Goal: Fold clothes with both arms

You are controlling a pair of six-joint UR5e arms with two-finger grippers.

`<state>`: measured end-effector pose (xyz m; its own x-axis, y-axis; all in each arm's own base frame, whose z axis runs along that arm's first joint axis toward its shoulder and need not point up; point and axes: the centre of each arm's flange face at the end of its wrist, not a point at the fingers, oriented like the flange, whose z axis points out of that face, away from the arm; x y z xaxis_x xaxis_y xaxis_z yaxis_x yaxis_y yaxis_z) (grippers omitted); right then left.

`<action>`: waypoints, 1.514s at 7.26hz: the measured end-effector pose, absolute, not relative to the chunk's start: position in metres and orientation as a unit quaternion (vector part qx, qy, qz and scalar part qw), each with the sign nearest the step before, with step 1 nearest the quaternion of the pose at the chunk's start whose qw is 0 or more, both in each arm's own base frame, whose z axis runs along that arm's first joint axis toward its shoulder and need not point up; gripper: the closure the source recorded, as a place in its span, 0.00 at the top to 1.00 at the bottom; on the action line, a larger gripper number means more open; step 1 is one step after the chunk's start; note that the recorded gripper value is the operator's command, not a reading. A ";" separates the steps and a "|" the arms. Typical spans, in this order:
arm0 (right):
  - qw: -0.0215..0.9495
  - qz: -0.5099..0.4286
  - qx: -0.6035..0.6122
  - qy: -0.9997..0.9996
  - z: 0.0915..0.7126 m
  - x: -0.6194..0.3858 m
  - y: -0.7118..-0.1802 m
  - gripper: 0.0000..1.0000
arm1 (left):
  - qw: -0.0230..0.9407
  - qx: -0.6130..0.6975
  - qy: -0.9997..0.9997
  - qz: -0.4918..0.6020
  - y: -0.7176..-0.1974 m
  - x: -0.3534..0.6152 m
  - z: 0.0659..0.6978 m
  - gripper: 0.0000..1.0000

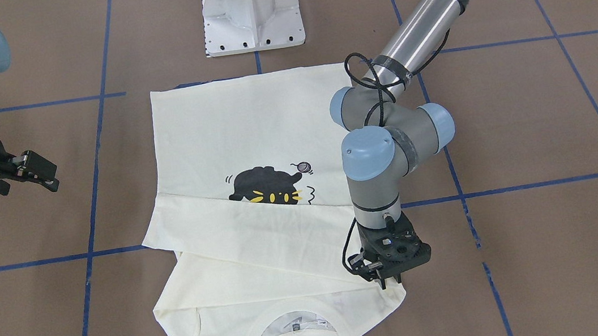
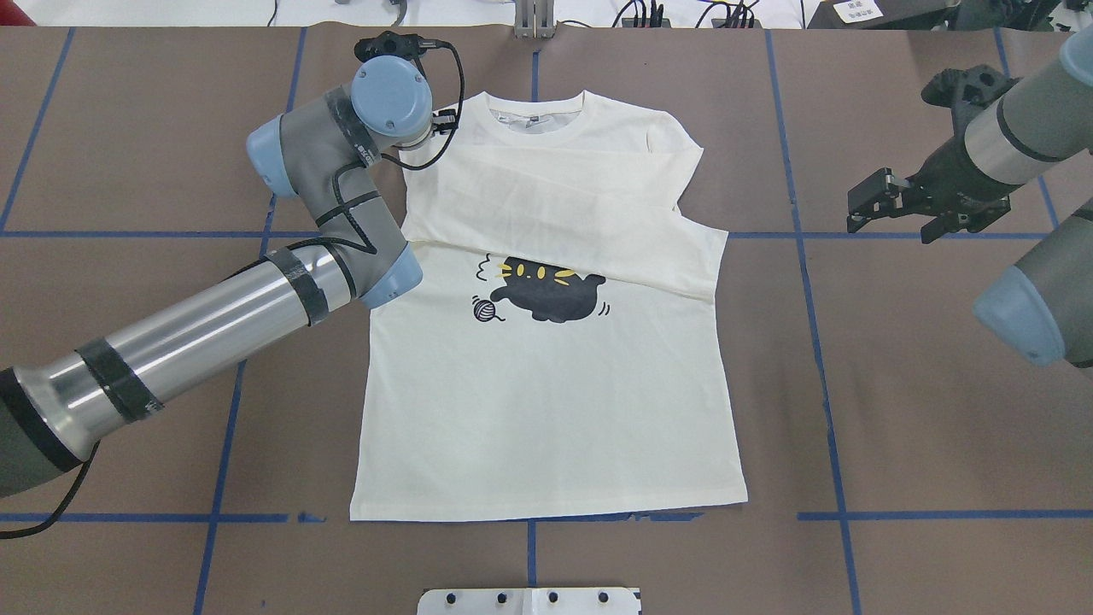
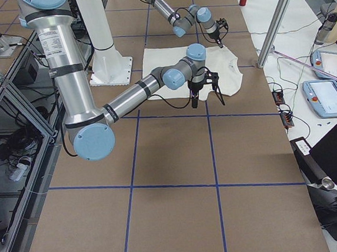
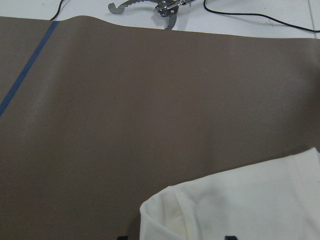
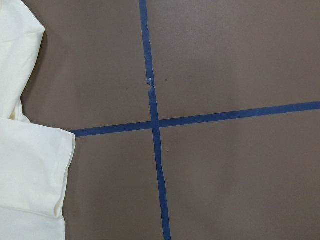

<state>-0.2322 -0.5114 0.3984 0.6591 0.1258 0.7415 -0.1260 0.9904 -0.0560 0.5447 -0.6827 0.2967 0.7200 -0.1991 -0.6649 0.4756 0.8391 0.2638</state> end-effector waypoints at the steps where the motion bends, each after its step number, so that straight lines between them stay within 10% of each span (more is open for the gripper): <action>1: 0.911 0.069 0.000 -0.407 0.399 -0.232 -0.512 1.00 | 0.902 0.214 0.326 -0.187 -0.683 0.545 0.298 0.00; 9: 0.911 0.068 0.001 -0.408 0.393 -0.235 -0.514 1.00 | 0.910 0.236 0.300 -0.160 -0.702 0.499 0.348 0.00; 11: 0.911 0.068 0.000 -0.407 0.394 -0.236 -0.515 1.00 | 0.911 0.238 0.298 -0.160 -0.704 0.493 0.355 0.99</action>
